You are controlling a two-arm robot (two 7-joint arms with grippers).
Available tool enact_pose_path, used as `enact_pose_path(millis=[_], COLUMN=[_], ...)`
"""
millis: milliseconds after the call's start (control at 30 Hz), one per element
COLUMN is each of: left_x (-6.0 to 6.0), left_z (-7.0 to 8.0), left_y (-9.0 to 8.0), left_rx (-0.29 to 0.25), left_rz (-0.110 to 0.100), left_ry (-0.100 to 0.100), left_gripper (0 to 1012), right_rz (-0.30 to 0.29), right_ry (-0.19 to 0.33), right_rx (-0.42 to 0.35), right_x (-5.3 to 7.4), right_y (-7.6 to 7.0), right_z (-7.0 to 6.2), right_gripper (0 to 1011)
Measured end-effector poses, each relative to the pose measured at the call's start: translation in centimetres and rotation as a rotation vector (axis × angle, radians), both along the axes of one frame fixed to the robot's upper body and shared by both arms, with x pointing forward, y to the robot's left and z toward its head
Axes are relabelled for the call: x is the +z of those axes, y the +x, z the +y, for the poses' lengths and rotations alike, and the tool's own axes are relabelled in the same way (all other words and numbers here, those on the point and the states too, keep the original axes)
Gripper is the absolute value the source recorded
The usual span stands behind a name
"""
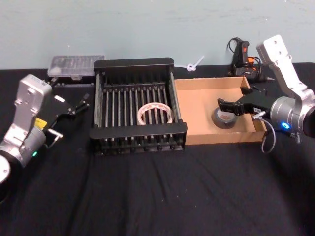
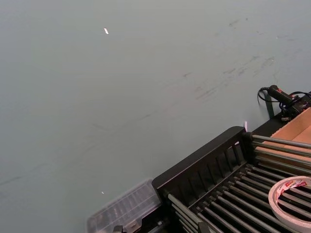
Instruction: Pick up the white tape and place it into the black box , Pick up the silver tape and place it into the brown box.
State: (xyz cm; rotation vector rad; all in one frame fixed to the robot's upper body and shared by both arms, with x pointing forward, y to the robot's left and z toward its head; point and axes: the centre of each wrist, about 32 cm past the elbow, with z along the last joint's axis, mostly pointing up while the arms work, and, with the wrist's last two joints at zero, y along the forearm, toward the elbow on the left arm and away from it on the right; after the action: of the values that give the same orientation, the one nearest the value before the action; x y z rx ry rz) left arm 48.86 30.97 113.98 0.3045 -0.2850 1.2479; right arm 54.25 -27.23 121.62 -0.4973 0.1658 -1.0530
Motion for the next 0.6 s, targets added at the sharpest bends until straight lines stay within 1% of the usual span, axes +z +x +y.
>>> enact_pose_path(millis=[100, 133, 467, 533, 567, 600], left_x=[0.00, 0.00, 0.00, 0.00, 0.00, 0.00], left_z=[0.00, 0.00, 0.00, 0.00, 0.00, 0.00], left_y=[0.00, 0.00, 0.00, 0.00, 0.00, 0.00], left_rx=[0.000, 0.000, 0.000, 0.000, 0.000, 0.000], left_rz=[0.000, 0.000, 0.000, 0.000, 0.000, 0.000], left_ry=[0.000, 0.000, 0.000, 0.000, 0.000, 0.000], left_gripper=[1001, 1001, 1001, 1002, 1002, 1001], right_rz=[0.000, 0.000, -0.002, -0.024, -0.024, -0.050], right_ry=[0.000, 0.000, 0.000, -0.001, -0.001, -0.009], right_rx=[0.000, 0.000, -0.002, -0.018, -0.018, -0.033], right_x=[0.00, 0.00, -0.02, 0.19, 0.19, 0.41], right_y=[0.00, 0.00, -0.03, -0.13, -0.13, -0.22], right_z=[0.00, 0.00, -0.04, -0.13, -0.13, -0.13], right_gripper=[959, 1000, 1002, 1003, 1002, 1002])
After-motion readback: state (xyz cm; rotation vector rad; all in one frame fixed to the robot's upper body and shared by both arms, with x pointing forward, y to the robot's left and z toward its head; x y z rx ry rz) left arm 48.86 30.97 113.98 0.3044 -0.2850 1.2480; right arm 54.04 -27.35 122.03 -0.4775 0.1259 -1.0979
